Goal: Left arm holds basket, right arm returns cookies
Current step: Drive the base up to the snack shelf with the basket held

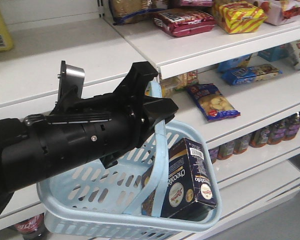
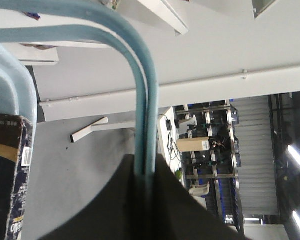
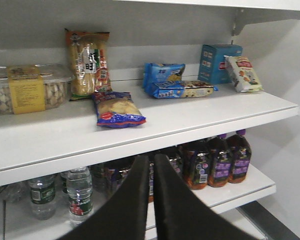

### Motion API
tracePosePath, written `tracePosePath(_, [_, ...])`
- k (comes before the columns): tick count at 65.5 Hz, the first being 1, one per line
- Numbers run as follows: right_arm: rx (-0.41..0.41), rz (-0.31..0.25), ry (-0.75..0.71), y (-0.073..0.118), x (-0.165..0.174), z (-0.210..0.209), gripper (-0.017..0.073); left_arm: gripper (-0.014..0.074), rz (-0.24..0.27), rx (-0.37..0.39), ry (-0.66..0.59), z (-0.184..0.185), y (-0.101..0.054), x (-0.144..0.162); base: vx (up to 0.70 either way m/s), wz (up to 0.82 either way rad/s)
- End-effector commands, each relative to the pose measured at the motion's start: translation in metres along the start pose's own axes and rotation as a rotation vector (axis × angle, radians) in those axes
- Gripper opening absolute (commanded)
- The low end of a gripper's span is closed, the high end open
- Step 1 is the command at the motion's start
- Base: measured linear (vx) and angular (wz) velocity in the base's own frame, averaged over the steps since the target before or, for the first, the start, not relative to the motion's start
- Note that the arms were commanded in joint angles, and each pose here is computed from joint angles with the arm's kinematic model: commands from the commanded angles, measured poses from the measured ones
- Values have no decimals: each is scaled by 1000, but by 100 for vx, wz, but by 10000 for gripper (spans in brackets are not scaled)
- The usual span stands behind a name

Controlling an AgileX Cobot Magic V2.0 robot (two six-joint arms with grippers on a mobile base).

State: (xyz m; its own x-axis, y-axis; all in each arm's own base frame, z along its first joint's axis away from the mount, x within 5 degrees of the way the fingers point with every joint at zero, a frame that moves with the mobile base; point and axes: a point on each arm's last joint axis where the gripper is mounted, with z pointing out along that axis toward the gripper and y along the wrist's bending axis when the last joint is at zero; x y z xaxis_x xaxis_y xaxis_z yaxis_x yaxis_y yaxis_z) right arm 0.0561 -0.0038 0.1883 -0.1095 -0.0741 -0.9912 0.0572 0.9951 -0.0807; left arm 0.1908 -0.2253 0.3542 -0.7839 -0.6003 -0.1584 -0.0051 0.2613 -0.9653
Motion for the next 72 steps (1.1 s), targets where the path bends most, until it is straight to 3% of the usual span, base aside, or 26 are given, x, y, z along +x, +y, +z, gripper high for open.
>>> tracePosePath(1, [12,-8,-66,0,-1,0,-6,-3,-28,82,15,-12,-22,0,4,37])
tracePosePath(72, [12,-8,-66,0,-1,0,-6,-3,-28,82,15,-12,-22,0,2,27])
